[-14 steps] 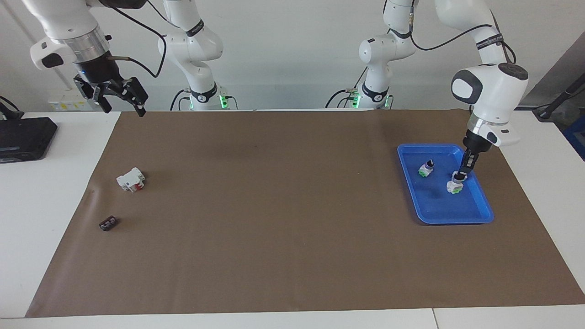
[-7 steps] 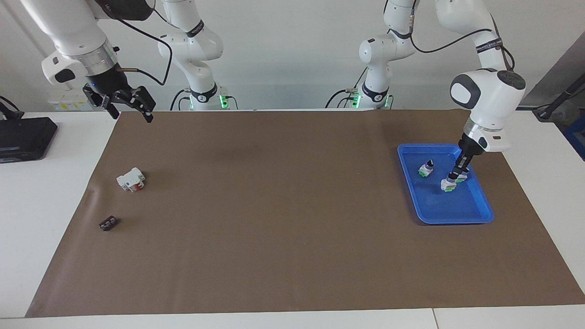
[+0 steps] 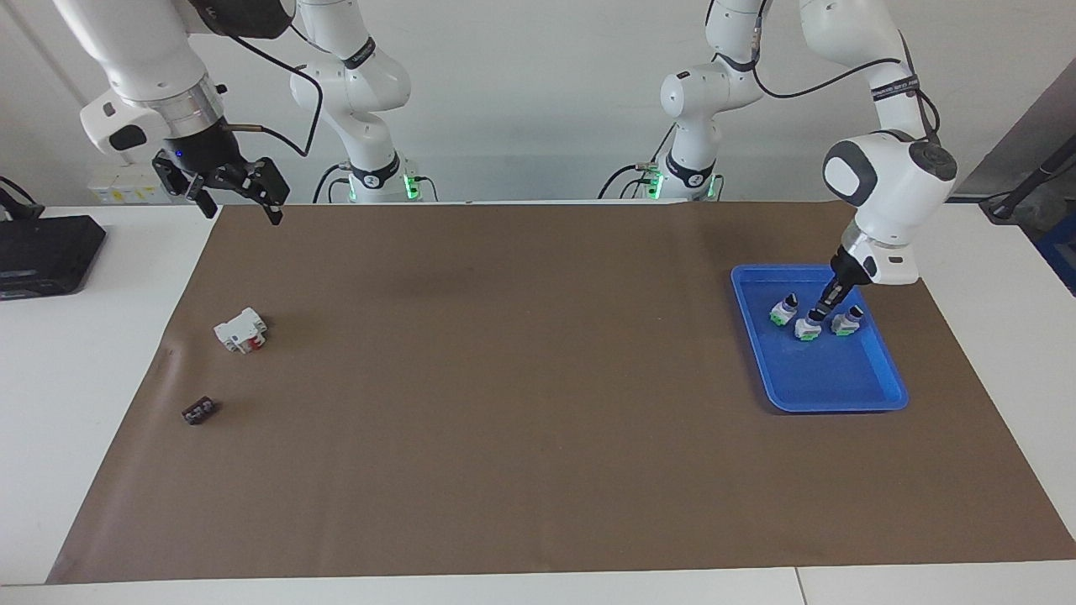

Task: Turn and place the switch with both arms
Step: 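Lower the switch into the blue tray with the left gripper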

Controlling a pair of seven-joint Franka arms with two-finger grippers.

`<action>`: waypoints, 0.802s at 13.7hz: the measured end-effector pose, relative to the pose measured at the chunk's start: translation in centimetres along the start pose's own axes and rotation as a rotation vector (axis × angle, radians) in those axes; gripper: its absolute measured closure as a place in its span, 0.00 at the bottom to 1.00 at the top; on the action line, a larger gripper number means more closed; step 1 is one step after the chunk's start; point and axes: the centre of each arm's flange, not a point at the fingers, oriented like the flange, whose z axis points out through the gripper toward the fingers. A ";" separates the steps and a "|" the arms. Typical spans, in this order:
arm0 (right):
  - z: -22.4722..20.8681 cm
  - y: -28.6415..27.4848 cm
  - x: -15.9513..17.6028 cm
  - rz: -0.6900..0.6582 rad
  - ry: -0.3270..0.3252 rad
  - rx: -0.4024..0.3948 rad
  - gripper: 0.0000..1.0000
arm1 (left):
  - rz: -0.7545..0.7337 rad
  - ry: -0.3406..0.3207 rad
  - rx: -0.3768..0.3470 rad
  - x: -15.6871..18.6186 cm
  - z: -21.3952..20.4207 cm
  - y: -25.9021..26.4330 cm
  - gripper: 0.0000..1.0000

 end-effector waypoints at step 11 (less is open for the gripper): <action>-0.1 -0.1 0.0 0.018 -0.002 0.009 0.00 | 0.105 -0.043 0.019 -0.7 0.0 0.1 0.90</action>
